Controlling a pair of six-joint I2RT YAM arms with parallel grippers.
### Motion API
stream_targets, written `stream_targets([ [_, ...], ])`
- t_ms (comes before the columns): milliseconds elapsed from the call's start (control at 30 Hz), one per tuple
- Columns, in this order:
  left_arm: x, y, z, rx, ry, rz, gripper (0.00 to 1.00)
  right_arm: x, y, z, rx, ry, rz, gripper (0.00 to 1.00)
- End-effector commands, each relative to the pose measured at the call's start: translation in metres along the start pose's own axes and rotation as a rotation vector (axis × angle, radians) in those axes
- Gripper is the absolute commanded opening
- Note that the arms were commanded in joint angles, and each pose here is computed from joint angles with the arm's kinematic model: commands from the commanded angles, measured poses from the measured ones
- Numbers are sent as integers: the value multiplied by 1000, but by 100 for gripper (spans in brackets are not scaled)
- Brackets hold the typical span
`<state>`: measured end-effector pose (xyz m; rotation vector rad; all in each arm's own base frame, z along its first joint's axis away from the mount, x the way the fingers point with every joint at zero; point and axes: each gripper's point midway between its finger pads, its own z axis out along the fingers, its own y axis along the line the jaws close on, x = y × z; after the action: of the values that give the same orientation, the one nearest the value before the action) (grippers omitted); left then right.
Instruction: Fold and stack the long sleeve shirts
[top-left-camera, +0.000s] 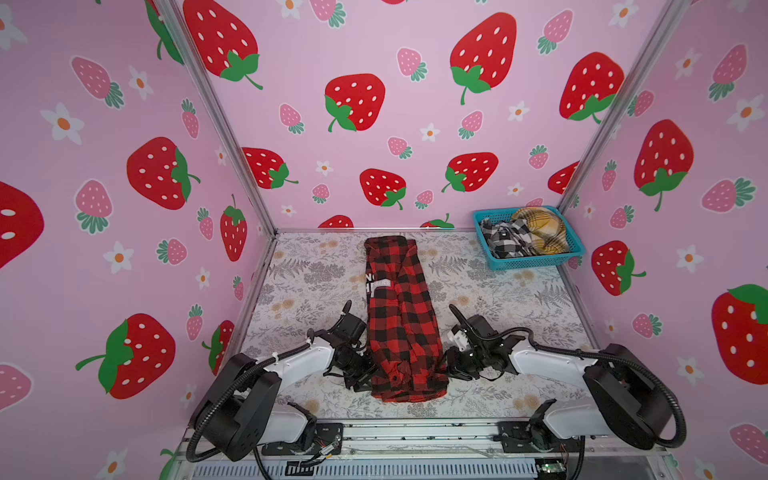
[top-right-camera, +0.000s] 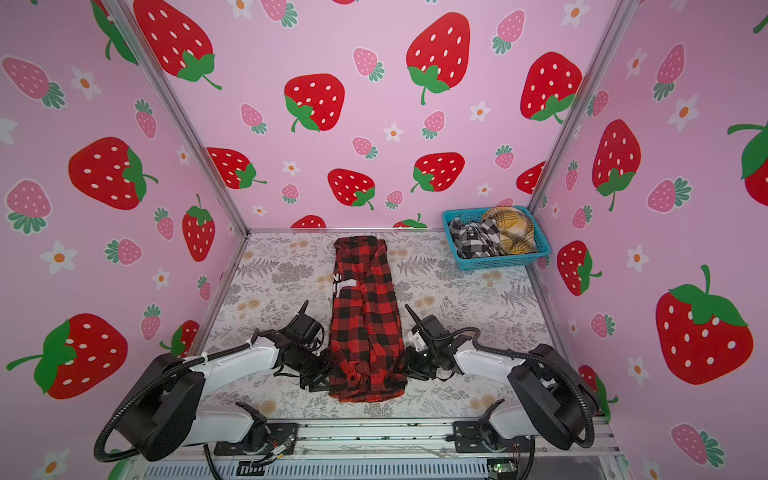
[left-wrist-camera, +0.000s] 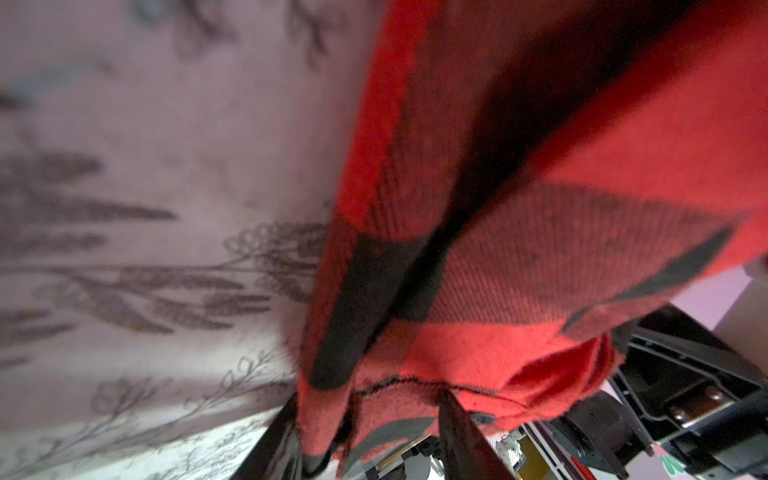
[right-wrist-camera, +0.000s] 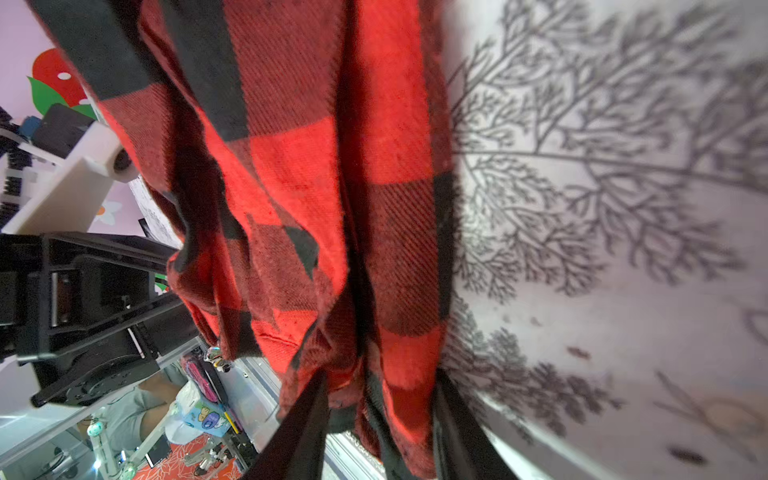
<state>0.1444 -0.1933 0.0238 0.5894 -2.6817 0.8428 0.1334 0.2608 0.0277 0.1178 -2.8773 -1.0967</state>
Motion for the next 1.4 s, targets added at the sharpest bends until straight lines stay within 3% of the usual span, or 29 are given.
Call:
stream_targets([
  [0, -1, 16, 7, -44, -8, -43, 47, 11, -13, 4, 34, 25, 45, 43],
  [400, -1, 19, 9, -12, -11, -59, 31, 12, -13, 6, 48, 20, 41, 33],
  [700, -2, 15, 18, 19, 11, -55, 7, 10, -7, 13, 40, 26, 23, 16],
  [733, -3, 14, 18, 21, 11, -54, 0, 9, -5, 13, 37, 23, 17, 14],
  [967, -4, 1, -3, 12, -46, 6, 0, 1, 3, -5, 66, -42, -28, 0],
  [1367, 50, 24, -17, -17, -8, 60, 0, 36, 7, -26, 23, -71, 1, 0],
])
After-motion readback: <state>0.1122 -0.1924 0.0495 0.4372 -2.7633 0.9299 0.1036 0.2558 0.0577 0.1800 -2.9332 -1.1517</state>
